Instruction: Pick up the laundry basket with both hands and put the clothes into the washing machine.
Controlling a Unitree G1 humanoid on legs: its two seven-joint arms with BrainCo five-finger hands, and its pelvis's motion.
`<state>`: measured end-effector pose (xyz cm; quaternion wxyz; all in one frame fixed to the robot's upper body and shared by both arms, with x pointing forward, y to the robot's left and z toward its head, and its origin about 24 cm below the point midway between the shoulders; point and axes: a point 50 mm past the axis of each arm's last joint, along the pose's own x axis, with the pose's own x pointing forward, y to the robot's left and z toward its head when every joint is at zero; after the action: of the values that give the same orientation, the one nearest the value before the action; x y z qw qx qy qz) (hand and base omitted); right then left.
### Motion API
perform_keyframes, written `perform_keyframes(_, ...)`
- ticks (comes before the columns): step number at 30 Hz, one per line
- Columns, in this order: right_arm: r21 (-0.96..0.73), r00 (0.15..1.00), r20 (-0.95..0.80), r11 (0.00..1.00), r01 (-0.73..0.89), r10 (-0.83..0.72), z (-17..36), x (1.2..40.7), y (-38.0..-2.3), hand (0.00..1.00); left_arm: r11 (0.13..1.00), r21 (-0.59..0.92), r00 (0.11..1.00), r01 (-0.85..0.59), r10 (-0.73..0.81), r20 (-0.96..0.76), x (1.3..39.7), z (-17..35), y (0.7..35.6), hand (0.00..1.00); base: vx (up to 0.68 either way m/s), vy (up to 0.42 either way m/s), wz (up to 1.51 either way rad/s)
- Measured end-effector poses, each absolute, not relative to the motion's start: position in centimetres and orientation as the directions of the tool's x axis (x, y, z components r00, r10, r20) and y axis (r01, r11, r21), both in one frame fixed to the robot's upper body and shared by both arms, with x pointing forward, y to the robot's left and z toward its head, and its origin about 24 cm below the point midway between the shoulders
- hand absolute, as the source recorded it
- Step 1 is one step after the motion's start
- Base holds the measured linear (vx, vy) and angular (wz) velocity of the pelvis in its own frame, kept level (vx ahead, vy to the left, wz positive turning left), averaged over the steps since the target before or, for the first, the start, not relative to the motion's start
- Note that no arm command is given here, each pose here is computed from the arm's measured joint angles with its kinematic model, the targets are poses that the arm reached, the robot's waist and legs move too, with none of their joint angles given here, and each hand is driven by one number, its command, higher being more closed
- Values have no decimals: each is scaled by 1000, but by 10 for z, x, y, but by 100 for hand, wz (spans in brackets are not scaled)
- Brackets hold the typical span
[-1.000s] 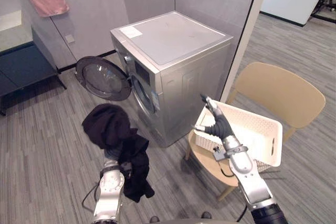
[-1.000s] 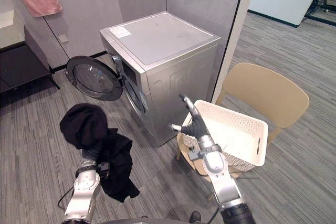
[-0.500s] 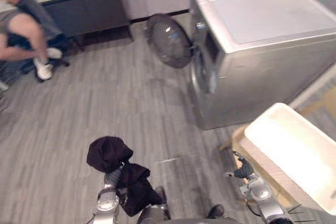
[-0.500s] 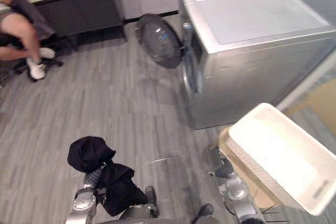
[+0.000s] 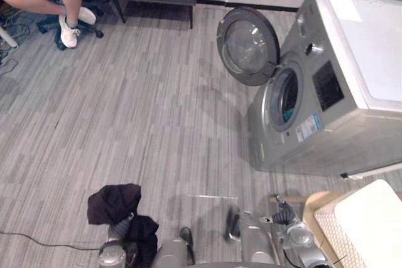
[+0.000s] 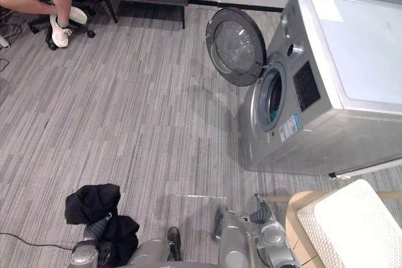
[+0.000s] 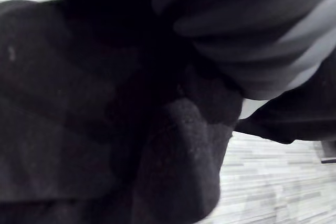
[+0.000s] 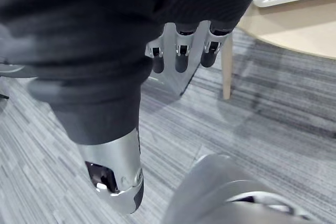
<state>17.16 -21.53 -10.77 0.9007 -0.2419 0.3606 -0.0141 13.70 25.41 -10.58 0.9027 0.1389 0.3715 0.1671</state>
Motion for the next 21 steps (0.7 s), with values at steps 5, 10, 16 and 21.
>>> perform_keyframes(5,-469,750,-619,876,-113,-235,-103,167,-223,0,929,354,747,-105,309,-589,161,-98,231,100,527,-138,58)
perform_keyframes(10,-469,855,-483,880,-70,-190,-74,189,-207,0,953,284,780,-106,256,-571,160,-94,207,100,647,-161,-31)
perform_keyframes(16,-440,884,-424,898,-8,-199,-62,196,-200,0,964,243,808,-108,228,-543,167,-88,192,100,428,91,-85)
perform_keyframes(21,-423,855,-471,906,-5,-215,-72,185,-198,0,973,214,795,-88,198,-574,161,-94,182,100,337,423,-123)
